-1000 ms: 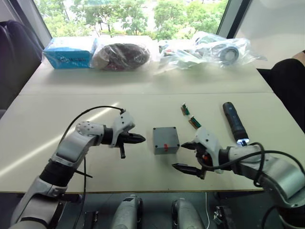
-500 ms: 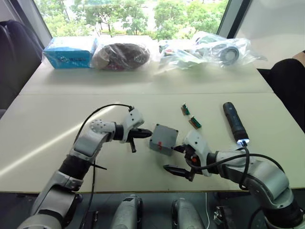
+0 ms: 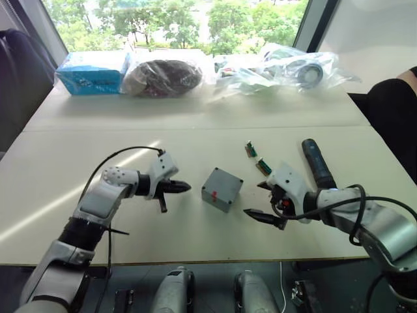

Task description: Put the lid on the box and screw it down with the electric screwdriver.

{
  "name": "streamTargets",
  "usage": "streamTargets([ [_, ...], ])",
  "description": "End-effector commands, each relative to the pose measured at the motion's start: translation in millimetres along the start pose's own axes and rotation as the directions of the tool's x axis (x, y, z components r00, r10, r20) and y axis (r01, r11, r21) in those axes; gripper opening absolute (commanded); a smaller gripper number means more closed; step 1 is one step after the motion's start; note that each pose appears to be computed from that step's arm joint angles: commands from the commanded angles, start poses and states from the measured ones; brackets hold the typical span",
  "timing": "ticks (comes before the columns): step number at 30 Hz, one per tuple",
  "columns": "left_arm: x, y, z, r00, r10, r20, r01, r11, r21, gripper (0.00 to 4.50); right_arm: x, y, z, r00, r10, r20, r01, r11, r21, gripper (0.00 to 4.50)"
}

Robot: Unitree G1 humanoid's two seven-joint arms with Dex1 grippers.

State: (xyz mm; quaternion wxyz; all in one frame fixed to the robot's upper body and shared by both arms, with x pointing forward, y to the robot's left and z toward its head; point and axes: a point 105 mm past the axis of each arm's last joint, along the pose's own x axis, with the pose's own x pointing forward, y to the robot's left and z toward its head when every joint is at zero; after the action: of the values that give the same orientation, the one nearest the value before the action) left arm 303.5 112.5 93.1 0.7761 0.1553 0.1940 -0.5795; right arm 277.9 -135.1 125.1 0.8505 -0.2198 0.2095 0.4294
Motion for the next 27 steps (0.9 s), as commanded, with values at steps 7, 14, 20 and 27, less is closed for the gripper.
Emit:
streamTargets([
  [7,16,-27,17,0.996,-0.068,0.050,0.067,0.997,0.035,0.00,27,0,5,0.989,0.144,0.033,-0.133,0.965,-0.224,4.49],
  [14,24,-17,27,0.996,-0.006,0.090,0.001,0.999,0.055,0.00,24,17,9,0.972,0.229,0.057,-0.214,0.956,-0.200,4.49],
  [20,24,-7,35,0.993,0.039,0.111,-0.046,0.997,0.064,0.00,19,25,8,0.974,0.215,0.076,-0.203,0.969,-0.145,4.49],
  [27,24,3,39,0.991,0.056,0.119,-0.065,0.995,0.078,0.00,21,33,9,0.978,0.185,0.099,-0.175,0.979,-0.104,4.49],
])
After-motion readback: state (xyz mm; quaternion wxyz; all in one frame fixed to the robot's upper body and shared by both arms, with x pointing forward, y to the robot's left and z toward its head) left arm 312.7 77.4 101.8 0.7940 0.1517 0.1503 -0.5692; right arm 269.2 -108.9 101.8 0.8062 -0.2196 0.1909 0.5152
